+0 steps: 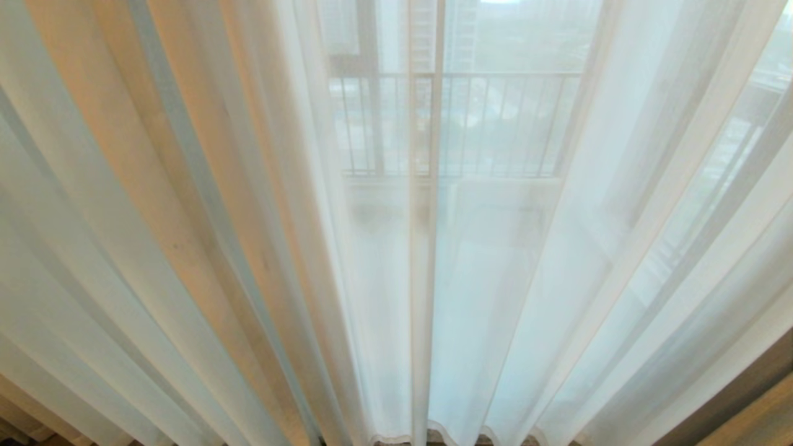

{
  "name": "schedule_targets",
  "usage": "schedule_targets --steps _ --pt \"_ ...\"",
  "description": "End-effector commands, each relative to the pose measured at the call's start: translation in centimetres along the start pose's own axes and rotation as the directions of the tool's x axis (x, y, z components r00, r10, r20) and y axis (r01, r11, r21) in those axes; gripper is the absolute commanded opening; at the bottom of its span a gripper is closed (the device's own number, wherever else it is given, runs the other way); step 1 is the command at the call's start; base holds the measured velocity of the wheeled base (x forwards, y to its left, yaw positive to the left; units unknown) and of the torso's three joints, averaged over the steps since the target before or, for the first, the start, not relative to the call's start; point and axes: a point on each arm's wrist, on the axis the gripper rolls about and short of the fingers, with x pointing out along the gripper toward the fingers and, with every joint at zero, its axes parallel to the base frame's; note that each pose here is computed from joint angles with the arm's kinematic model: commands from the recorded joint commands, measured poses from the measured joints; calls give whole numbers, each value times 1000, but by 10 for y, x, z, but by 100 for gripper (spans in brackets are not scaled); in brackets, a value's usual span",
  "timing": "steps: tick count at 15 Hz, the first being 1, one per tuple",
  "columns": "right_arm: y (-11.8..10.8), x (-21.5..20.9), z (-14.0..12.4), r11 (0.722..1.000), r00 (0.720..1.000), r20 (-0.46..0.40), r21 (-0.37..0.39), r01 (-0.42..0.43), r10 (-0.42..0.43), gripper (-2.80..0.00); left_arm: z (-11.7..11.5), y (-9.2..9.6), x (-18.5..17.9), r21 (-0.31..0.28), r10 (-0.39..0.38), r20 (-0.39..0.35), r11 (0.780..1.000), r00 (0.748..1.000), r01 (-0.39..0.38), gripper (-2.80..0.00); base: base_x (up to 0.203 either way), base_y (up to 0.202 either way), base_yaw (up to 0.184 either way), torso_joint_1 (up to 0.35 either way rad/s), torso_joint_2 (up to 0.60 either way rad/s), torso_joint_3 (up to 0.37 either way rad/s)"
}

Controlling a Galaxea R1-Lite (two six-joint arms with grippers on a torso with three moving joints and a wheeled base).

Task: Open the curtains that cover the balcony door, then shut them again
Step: Pull the inner curtains open on both sides

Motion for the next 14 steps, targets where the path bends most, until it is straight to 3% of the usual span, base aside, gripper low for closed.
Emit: schedule_targets --steps 1,14 --pt "0 0 0 1000 1000 1 -1 -1 1 -280 0 0 0 1 0 -1 1000 1000 0 -280 0 0 0 0 0 0" --pt "0 0 0 1000 1000 1 -1 -1 1 -280 0 0 0 1 0 -1 1000 1000 0 -280 0 0 0 0 0 0"
